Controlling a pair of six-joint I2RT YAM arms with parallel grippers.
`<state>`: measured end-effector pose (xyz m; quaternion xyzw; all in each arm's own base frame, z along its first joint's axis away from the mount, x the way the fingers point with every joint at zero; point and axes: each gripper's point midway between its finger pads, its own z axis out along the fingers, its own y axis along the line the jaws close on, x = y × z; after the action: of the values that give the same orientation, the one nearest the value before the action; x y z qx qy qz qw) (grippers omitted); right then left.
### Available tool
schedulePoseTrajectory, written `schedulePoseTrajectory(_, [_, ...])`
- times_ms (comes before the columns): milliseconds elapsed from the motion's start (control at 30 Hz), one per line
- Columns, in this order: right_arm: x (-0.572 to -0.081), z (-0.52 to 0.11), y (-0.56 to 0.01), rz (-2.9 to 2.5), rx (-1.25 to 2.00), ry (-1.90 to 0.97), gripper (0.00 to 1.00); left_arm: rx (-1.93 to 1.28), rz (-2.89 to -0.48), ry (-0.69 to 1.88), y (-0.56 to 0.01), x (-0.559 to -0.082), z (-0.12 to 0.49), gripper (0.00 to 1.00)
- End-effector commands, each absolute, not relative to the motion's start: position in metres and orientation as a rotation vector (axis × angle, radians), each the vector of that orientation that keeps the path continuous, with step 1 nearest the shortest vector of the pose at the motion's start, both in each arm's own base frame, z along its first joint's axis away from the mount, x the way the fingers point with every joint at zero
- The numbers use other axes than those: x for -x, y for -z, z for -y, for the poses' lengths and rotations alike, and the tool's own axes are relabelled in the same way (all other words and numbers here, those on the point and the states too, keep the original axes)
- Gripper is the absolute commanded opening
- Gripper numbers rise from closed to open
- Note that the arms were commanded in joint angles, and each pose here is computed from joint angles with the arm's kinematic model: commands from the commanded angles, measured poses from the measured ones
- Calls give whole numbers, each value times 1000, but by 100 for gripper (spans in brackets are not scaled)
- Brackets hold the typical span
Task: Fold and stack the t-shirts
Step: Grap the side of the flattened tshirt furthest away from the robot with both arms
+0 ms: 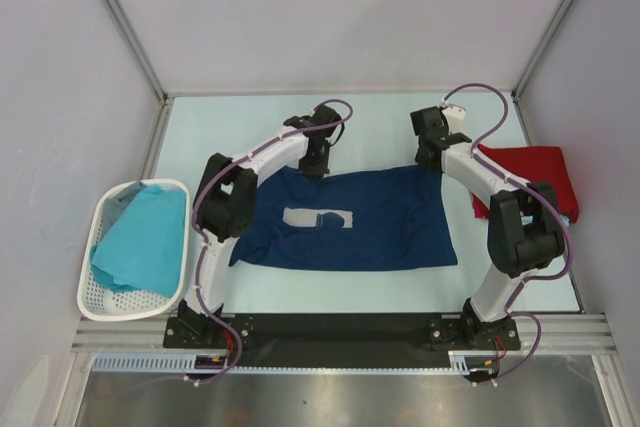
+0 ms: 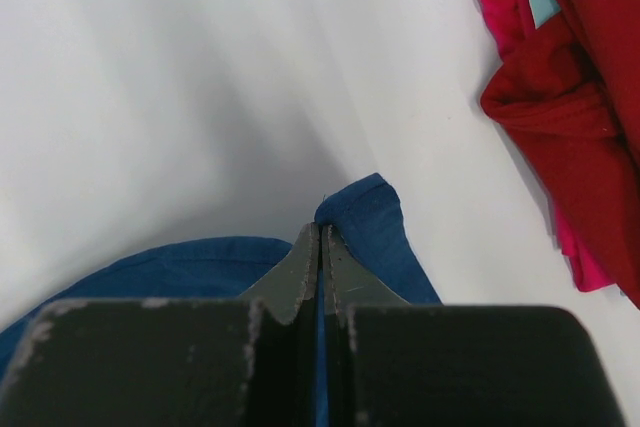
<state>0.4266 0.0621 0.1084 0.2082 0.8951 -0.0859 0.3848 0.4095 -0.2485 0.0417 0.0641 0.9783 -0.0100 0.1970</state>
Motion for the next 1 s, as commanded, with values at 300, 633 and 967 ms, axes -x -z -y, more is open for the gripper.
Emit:
schedulePoseTrajectory(300, [-430, -62, -127, -2219, -539, 207, 0, -174, -2702, 3, -55, -413, 245, 1])
schedulePoseTrajectory(633, [-428, -62, -127, -2219, -536, 212, 0, -190, -2721, 10, -48, -414, 249, 36])
schedulePoseTrajectory(967, [-429, -62, -125, -2223, -538, 213, 0, -209, -2760, 0, -32, -408, 248, 24])
